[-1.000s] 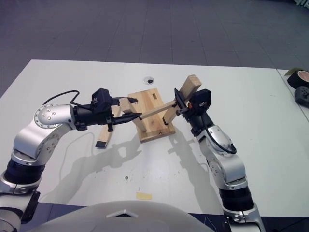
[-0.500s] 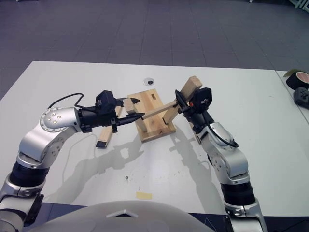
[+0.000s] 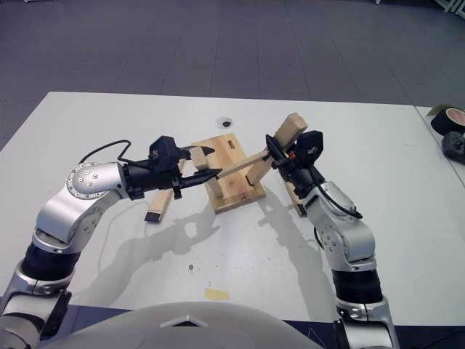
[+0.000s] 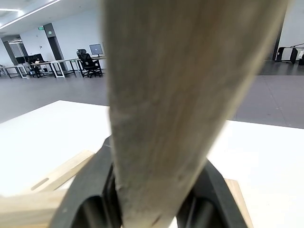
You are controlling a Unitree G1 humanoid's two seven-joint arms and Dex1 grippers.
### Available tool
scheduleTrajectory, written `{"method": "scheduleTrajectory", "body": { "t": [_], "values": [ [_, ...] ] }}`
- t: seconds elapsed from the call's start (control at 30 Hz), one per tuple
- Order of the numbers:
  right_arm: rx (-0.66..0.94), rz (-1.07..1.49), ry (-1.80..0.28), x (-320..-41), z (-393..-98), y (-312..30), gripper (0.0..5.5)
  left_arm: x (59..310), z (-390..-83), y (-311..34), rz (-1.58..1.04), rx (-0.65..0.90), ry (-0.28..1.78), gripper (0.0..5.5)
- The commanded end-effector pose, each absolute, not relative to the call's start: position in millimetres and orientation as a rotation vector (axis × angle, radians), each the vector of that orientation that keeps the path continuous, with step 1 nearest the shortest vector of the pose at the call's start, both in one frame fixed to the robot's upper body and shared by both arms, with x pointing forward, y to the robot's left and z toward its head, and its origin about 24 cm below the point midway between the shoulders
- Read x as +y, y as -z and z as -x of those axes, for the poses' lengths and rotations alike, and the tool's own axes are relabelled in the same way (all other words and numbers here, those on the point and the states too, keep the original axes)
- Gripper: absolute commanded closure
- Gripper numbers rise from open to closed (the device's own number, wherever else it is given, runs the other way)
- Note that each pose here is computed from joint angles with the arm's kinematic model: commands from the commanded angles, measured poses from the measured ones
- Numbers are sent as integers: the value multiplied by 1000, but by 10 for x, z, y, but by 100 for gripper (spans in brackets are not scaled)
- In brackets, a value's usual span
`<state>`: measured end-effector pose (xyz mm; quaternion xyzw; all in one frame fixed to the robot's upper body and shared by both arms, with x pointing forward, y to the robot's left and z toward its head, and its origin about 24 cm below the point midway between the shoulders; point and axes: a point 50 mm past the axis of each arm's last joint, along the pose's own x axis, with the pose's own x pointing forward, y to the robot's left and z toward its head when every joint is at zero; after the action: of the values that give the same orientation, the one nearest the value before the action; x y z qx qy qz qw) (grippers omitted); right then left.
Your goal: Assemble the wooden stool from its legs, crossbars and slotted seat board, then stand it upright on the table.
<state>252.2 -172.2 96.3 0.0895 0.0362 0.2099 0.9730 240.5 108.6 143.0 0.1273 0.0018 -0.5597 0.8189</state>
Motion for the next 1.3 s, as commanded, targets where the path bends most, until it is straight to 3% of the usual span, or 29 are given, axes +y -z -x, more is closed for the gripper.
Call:
{"method": "scheduleTrajectory", "body": {
  "t": [0.03, 0.17, 0.47, 0.63, 0.67, 0.8, 0.9, 1.03, 1.13, 1.23, 1.3],
  "values": [
    [230, -244, -369, -1770, -2424, -624, 395, 1052, -2392, -1328, -267, 66, 1222, 347],
    [103, -379, -389, -1765, -2463, -827, 334, 1056, -2385, -1313, -266, 73, 1221, 347],
    [5, -506, -418, -1830, -2423, -1003, 186, 1025, -2349, -1295, -244, 79, 1224, 347],
    [-177, -789, -497, -1861, -2412, -1373, 99, 1015, -2344, -1293, -237, 77, 1221, 347],
    [-218, -832, -505, -1890, -2420, -1473, 83, 1022, -2354, -1297, -238, 76, 1213, 309],
    [-316, -894, -482, -2047, -2495, -1760, 17, 1068, -2411, -1375, -220, 50, 1166, 244],
    [-326, -860, -426, -2170, -2554, -1808, 10, 1124, -2477, -1441, -224, 22, 1113, 196],
    [-273, -778, -249, -2318, -2640, -1648, 10, 1164, -2557, -1471, -230, 4, 1055, 128],
    [-138, -657, -143, -2337, -2691, -1363, 10, 1194, -2582, -1475, -241, -4, 1025, 72],
    [-55, -537, -187, -2170, -2621, -1174, 10, 1221, -2655, -1509, -257, -35, 952, 15],
    [-37, -497, -269, -2028, -2523, -1107, 10, 1230, -2740, -1541, -272, -66, 882, 12]
  ]
}}
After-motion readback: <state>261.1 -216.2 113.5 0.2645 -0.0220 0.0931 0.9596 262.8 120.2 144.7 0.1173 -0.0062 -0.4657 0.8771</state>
